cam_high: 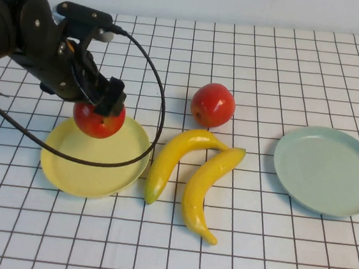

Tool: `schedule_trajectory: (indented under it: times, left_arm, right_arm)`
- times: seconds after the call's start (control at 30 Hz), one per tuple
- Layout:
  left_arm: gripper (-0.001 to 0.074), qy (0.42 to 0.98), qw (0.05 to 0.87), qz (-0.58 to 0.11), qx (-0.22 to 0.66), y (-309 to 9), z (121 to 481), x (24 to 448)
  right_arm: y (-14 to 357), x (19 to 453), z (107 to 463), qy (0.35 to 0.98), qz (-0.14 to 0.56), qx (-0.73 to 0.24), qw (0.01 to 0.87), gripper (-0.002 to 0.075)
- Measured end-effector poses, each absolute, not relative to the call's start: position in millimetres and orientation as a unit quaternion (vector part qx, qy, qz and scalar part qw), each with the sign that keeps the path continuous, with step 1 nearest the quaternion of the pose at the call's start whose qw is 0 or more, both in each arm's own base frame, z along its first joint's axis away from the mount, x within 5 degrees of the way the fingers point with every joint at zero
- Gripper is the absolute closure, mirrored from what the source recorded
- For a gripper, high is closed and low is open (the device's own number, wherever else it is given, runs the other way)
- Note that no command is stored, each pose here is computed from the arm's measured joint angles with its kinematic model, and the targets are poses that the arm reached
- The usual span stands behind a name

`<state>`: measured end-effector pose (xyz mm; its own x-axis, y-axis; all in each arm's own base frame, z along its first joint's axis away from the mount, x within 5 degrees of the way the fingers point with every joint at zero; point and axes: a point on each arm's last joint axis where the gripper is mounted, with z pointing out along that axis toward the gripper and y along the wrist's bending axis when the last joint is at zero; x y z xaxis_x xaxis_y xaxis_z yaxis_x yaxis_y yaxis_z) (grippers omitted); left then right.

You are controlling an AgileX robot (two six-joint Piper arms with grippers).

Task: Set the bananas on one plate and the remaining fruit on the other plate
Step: Put one type of fruit in the left plate

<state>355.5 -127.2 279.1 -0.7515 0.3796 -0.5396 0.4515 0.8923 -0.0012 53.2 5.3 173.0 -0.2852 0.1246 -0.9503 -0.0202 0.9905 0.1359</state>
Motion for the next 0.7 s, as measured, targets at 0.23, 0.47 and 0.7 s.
schedule_trajectory:
  times: [0.23, 0.47, 0.7]
  left_arm:
    - [0.0156, 0.944, 0.234, -0.05, 0.229, -127.2, 247.8, 366.7]
    - [0.0157, 0.951, 0.206, -0.033, 0.229, -126.1, 228.5, 371.9]
    - [0.0068, 0.945, 0.205, -0.025, 0.252, -125.5, 228.4, 371.7]
  right_arm:
    - [5.4, 53.2, 173.0, 0.799, 0.061, 0.032, 0.597, 0.0741]
    - [5.3, 53.2, 173.0, 0.799, 0.061, 0.033, 0.597, 0.0741]
    - [5.3, 53.2, 173.0, 0.799, 0.061, 0.033, 0.597, 0.0741]
